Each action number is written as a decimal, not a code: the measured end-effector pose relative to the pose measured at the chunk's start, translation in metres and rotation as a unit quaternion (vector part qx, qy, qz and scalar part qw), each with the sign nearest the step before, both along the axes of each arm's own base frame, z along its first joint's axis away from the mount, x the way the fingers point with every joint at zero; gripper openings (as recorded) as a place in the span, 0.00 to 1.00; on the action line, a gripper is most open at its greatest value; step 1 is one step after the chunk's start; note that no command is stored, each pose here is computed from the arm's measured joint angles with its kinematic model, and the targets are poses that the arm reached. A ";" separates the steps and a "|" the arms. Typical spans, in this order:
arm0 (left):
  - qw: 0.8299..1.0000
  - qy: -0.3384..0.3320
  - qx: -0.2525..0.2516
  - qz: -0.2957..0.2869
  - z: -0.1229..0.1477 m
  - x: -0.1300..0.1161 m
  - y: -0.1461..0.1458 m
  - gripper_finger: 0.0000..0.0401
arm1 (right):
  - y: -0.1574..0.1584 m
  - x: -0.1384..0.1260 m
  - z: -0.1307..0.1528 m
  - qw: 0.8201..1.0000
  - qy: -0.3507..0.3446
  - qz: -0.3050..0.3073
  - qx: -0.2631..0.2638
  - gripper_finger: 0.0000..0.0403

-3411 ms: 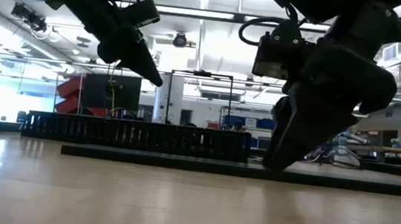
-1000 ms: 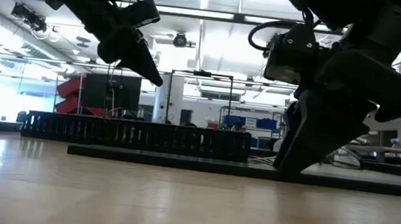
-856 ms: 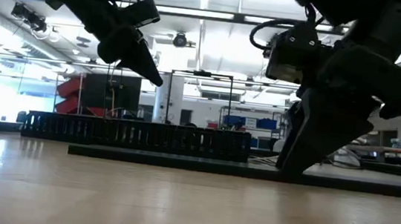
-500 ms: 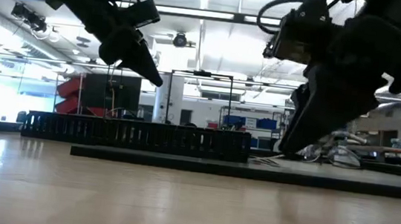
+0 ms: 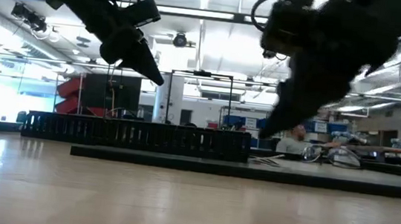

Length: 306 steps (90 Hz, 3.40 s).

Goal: Ziptie cables
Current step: Close the black cable duct cover

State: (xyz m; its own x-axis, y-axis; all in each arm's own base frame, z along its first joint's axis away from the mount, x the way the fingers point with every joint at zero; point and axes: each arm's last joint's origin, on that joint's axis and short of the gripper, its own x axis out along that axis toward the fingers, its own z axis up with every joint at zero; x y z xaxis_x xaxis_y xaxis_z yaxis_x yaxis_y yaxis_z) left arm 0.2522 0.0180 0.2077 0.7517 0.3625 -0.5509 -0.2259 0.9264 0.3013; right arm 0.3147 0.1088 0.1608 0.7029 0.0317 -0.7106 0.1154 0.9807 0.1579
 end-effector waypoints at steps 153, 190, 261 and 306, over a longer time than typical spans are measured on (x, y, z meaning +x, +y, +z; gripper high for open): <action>1.000 -0.001 -0.002 0.001 0.000 0.000 0.000 0.42 | 0.022 0.002 -0.052 0.996 0.036 -0.004 -0.079 0.75; 1.000 0.000 -0.002 0.001 0.000 0.000 0.000 0.42 | 0.022 0.002 -0.052 0.996 0.038 0.000 -0.078 0.57; 1.000 0.000 -0.002 0.001 0.000 0.000 0.000 0.42 | 0.022 0.003 -0.049 0.997 0.028 -0.001 -0.075 0.58; 1.000 0.000 -0.002 0.001 0.000 0.000 0.000 0.42 | 0.022 0.003 -0.046 0.997 0.021 -0.002 -0.072 0.57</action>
